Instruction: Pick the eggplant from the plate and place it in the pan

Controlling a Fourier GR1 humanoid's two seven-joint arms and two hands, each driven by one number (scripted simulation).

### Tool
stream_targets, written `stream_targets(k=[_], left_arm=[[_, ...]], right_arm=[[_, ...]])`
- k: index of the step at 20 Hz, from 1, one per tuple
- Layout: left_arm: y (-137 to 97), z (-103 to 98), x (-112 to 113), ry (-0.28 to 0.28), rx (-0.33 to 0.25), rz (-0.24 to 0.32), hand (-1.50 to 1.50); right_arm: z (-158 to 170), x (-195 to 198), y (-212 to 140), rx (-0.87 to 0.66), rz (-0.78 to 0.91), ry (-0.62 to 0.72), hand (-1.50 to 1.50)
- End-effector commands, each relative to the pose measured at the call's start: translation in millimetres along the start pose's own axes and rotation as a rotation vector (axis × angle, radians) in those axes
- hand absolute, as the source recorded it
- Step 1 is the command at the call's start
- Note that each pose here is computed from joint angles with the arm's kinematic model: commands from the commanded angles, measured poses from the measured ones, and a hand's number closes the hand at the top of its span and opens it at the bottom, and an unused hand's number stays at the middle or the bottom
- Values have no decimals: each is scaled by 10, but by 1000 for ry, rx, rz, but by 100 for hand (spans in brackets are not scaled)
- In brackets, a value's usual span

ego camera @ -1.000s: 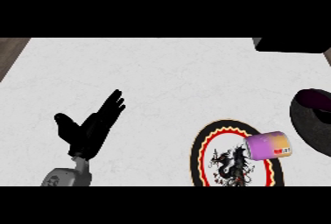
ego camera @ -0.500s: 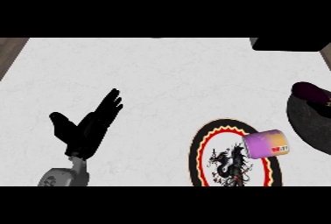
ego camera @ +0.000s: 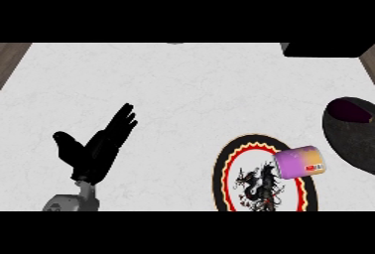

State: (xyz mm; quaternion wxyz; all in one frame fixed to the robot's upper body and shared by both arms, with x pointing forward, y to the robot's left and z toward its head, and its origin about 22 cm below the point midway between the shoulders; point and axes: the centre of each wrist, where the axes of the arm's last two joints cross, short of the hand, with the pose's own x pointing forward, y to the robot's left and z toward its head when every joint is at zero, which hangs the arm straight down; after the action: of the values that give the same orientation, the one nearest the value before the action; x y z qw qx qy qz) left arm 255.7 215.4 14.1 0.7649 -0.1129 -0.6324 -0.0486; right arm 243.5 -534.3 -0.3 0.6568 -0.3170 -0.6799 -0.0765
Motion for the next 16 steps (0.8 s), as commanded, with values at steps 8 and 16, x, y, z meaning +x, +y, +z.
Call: stream_targets(k=[8,16], left_arm=[[-15,-53,99,4,3,0,0],[-30,-11,-98,13,19,-5,0]], right_arm=[[469,-181,-867,155,-117,-56,-150],[677,-212,-1162,206,-69,-46,-150]])
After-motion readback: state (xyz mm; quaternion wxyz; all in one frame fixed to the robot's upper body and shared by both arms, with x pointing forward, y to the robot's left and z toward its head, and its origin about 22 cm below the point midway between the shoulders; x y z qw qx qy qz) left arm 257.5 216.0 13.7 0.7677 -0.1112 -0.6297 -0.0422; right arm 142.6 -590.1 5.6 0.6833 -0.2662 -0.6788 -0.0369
